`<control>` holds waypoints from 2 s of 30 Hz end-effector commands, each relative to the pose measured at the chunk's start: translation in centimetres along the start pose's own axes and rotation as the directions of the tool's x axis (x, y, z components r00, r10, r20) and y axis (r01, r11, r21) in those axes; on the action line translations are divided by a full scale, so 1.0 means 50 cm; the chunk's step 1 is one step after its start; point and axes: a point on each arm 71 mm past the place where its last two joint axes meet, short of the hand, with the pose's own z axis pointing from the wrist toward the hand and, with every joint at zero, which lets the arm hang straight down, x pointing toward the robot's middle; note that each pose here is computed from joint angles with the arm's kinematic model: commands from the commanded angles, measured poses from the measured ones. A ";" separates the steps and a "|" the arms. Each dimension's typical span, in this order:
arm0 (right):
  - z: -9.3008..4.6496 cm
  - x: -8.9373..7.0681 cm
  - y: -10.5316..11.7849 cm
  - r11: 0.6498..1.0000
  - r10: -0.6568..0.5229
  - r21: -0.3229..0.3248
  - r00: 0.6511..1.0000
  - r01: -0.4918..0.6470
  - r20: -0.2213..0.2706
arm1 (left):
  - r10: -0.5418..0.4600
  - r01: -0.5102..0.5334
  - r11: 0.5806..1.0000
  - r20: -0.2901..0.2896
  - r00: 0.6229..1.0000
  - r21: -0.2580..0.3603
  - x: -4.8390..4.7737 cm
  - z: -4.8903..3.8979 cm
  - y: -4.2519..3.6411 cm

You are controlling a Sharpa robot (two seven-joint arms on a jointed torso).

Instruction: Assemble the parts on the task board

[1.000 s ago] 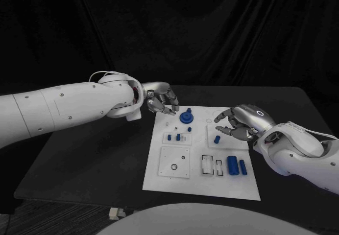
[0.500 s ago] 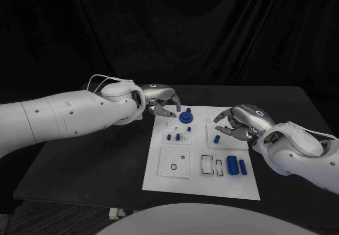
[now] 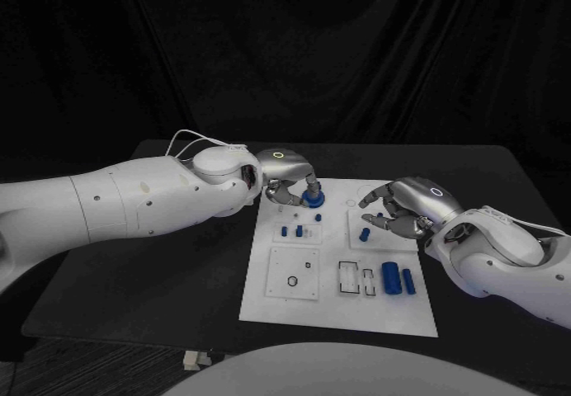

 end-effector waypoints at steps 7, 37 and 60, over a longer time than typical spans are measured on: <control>-0.006 -0.003 0.005 1.000 0.006 -0.011 1.000 -0.006 0.018 | 0.089 -0.086 0.995 -0.059 0.994 0.046 0.021 0.041 -0.021; -0.006 -0.003 0.005 1.000 0.007 -0.013 1.000 -0.007 0.020 | 0.129 -0.125 0.991 -0.096 0.987 0.041 0.070 0.092 -0.043; -0.006 -0.003 0.005 1.000 0.007 -0.012 1.000 -0.007 0.018 | 0.117 -0.117 0.993 -0.138 0.984 0.009 0.098 0.100 -0.035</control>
